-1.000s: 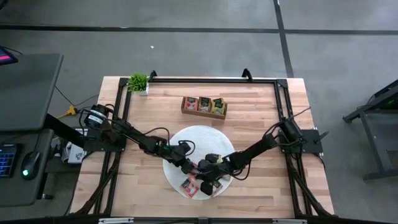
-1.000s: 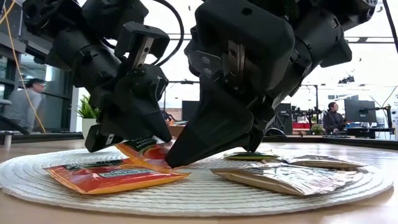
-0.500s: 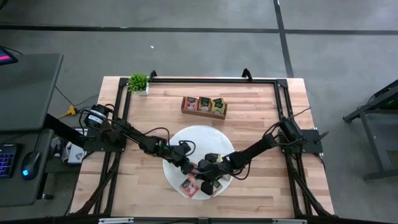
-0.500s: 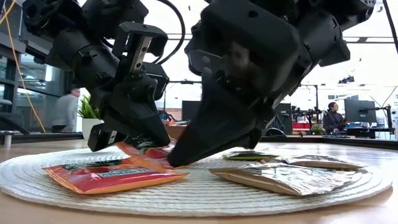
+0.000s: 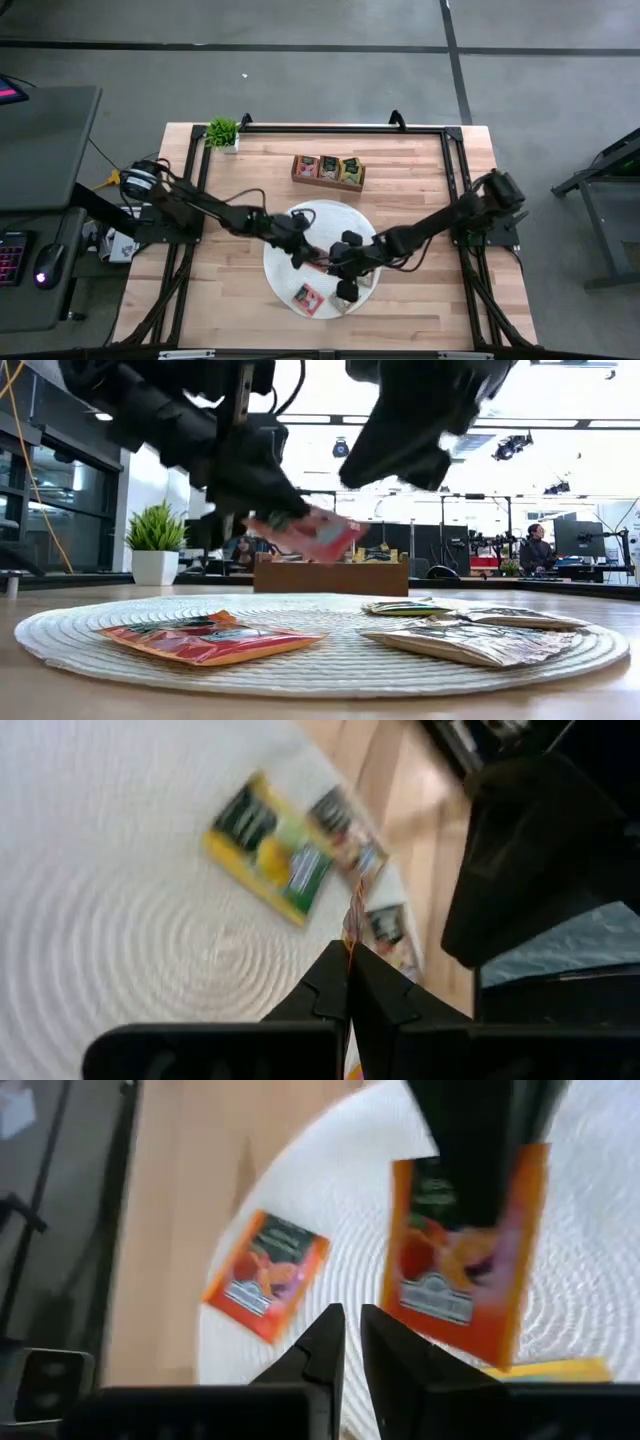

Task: Pick & Place Tea
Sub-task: Put the orange tea bag into the left section of the wooden organizer

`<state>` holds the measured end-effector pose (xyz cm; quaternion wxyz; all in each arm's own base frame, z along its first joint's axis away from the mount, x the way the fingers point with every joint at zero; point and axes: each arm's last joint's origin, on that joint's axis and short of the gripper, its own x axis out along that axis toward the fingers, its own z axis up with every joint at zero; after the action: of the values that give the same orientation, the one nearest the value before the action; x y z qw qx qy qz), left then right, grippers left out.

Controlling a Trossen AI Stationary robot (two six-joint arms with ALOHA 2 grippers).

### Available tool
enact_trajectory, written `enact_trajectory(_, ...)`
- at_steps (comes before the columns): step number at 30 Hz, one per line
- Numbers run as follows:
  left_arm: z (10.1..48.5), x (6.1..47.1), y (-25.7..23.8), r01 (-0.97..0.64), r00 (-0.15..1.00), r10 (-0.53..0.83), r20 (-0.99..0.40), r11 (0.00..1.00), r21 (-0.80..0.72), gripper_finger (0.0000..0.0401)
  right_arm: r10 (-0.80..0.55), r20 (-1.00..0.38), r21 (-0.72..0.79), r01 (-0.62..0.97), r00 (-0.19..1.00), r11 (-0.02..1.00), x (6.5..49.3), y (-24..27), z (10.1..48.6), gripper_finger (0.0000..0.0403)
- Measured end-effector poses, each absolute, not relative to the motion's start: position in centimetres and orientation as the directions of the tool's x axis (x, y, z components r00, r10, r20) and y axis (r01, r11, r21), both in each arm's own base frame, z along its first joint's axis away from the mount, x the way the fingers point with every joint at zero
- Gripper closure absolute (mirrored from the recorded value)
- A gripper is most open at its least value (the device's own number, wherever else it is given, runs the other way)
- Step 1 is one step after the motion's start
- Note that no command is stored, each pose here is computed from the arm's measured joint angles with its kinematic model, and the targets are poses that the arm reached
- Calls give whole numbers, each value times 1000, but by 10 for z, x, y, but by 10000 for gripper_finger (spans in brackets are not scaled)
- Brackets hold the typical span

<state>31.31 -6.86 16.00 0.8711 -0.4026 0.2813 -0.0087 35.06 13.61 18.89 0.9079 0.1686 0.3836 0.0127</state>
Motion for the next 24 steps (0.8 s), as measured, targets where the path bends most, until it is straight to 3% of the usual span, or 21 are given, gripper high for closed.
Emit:
enact_trajectory(4, 183, 307, -45, -175, 860, -215, -463, 728, -662, 401, 137, -705, 305, 123, 696, 944, 338, 131, 210, 377)
enact_trajectory(15, 243, 277, 54, -172, 813, -114, -571, 890, -422, 401, 11, -729, 253, 256, 684, 933, 315, 116, 237, 401)
enact_trajectory(24, 300, 269, 133, -86, 676, -25, -736, 990, -113, 401, -7, -747, 343, 394, 665, 853, 318, 103, 235, 389)
